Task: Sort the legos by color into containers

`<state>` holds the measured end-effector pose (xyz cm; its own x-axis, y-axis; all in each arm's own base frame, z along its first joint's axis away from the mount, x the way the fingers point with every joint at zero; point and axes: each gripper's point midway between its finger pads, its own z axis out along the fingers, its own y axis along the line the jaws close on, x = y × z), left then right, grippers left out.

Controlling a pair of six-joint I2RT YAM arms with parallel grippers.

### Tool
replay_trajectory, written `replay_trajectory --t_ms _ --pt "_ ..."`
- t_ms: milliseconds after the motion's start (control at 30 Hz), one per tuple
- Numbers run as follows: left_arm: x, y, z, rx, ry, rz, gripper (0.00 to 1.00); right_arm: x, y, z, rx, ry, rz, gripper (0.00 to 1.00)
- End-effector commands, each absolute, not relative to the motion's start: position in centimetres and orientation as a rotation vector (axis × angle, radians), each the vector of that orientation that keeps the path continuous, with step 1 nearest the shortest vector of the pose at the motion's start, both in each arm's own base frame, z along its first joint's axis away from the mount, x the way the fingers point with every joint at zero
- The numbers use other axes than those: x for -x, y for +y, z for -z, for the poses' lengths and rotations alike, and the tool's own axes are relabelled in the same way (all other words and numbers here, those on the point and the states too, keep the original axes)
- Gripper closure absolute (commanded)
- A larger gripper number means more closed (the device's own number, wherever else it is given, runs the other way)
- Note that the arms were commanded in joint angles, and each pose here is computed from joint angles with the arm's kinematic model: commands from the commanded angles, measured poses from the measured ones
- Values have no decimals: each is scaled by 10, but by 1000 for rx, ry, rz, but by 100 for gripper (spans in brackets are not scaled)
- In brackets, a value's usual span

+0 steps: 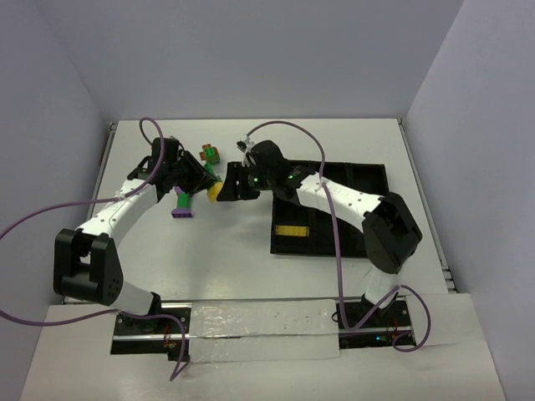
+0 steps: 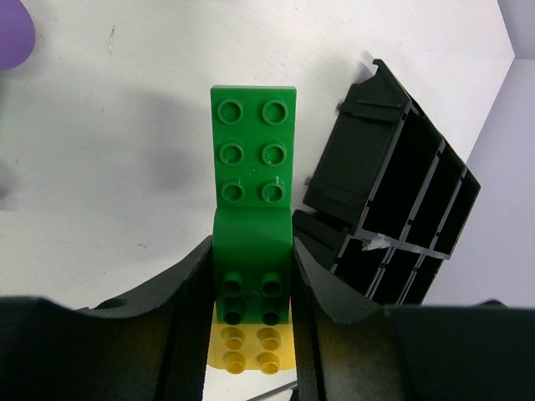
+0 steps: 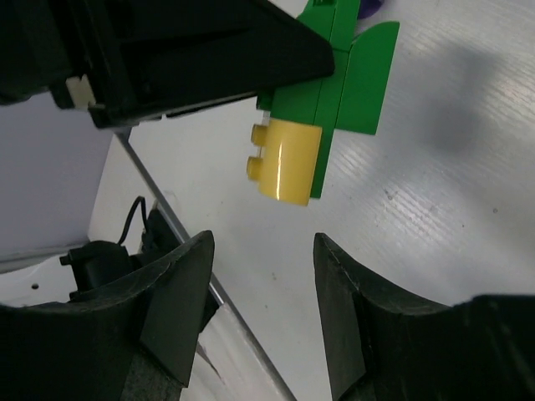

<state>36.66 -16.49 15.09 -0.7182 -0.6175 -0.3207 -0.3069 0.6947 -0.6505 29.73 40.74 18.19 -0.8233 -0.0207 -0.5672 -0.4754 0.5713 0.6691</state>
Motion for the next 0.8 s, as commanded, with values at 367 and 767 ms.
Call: replay_trajectory --t_ms 367,767 --pt "-375 -177 -172 642 2329 868 100 -332 437 -204 325 2198 -1224 46" --pt "-373 -175 -169 640 2336 856 100 -345 430 -198 275 2198 -1137 46"
